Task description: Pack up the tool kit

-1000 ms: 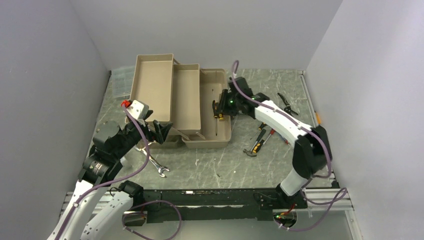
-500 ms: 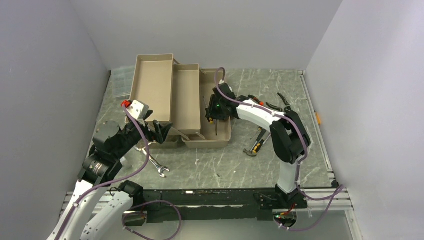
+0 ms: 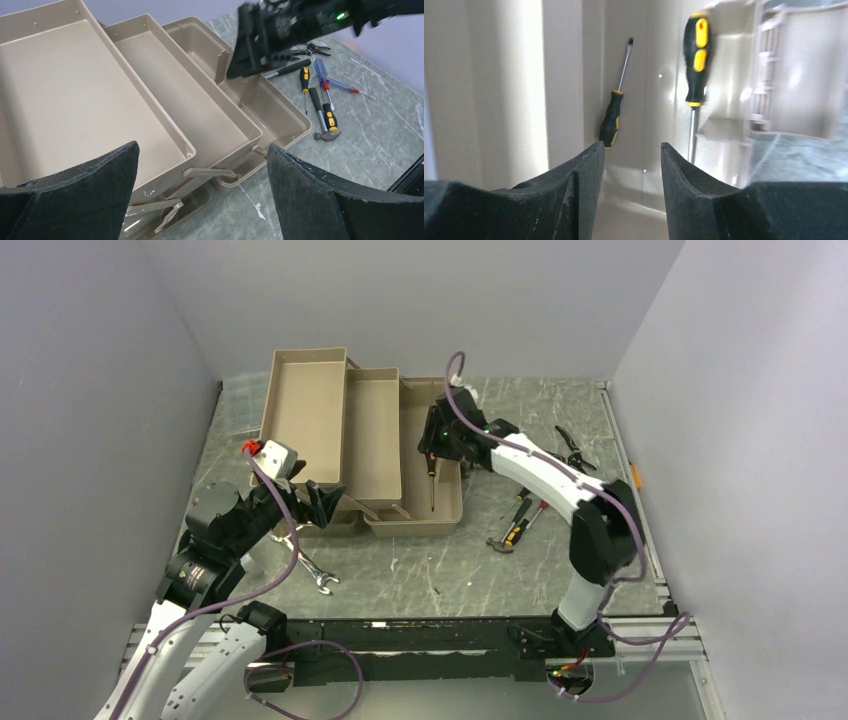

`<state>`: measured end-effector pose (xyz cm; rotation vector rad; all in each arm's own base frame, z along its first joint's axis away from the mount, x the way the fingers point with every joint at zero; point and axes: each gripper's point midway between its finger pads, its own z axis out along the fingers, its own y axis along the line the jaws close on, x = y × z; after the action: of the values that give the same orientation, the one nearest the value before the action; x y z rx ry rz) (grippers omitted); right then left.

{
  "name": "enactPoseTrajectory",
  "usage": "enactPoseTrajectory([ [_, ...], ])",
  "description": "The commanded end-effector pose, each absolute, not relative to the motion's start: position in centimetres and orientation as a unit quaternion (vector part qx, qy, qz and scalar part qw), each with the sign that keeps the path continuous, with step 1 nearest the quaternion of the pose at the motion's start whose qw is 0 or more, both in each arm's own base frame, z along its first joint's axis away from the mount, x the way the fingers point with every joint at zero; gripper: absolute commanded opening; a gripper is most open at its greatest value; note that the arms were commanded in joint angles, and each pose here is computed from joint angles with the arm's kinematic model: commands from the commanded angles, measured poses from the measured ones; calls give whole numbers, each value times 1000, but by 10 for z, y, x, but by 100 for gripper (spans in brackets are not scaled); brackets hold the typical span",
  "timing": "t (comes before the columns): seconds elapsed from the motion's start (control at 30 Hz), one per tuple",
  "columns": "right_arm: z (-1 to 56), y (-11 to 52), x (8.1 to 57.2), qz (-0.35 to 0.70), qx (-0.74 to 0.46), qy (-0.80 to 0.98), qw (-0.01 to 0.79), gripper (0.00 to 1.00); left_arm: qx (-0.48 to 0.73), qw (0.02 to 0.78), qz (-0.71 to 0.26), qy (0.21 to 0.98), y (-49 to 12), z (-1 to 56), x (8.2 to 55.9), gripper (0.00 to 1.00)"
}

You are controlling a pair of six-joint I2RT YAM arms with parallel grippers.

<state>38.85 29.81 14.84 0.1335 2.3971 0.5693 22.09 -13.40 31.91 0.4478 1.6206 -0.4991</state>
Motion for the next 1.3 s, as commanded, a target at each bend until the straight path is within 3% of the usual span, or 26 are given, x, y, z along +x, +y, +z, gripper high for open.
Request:
enactPoseTrajectory([
  [0.0,219,242,389,181,88,886,417,48,198,659,-224,691,-135,333,220,99],
  [0.1,233,193,378,146,129,874,444,57,199,657,-226,691,-136,332,220,99],
  [0.2,230,144,366,115,170,866,455,56,200,656,-227,691,-137,332,220,99],
  [0.5,171,38,338,24,262,869,419,64,201,657,-230,689,-138,333,218,99],
  [0.73,122,26,354,-10,289,880,376,58,203,656,-232,689,-138,333,218,99],
  [1.27,44,19,400,-49,287,905,312,54,202,656,-230,690,-138,332,219,99],
])
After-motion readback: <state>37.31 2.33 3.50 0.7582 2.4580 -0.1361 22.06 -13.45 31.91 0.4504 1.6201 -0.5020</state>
